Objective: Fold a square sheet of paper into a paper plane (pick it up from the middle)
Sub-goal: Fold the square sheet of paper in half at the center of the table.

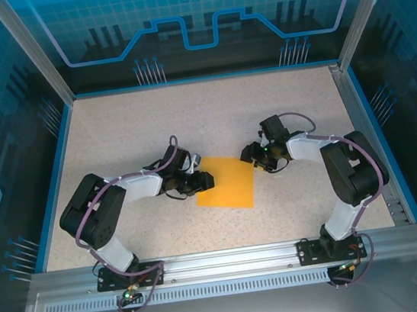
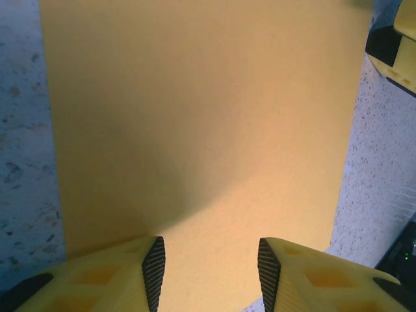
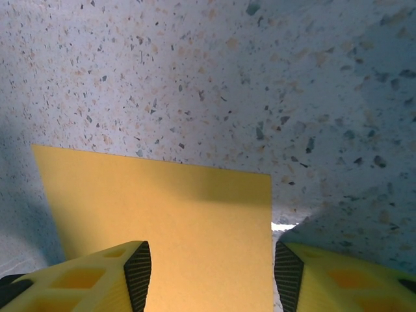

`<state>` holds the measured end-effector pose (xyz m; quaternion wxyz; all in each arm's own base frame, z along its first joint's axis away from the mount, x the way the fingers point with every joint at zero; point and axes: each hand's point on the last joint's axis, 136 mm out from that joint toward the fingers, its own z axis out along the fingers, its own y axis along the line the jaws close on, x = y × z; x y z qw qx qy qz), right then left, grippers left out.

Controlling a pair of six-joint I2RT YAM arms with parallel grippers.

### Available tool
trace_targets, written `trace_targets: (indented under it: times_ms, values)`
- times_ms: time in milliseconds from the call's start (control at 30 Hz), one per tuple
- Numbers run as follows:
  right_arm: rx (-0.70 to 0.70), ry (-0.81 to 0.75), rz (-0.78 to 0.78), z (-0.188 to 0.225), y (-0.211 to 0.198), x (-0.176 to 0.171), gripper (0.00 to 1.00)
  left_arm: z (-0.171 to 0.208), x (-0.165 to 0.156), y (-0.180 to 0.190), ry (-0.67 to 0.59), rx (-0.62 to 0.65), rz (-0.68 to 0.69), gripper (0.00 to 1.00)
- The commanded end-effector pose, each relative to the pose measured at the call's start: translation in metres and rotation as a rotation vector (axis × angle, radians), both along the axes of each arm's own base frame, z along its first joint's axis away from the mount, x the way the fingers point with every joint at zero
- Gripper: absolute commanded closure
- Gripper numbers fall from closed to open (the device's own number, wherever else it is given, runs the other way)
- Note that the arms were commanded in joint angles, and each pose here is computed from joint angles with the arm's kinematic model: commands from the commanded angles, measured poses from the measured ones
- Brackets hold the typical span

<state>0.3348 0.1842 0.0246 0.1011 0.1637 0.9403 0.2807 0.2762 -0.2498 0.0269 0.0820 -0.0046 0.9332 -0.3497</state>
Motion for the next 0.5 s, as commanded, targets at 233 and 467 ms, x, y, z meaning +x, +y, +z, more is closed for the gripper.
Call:
trace_targets:
  times_ms: [233, 467]
  values:
    - [0.121, -0.043, 0.085, 0.013, 0.035, -0.01, 0.44, -0.006, -0.003, -0.001, 0.016, 0.013, -0.026, 0.55]
    - [0.092, -0.039, 0.083, 0.012, 0.031, -0.01, 0.42, -0.006, -0.003, -0.002, 0.017, 0.012, -0.027, 0.54]
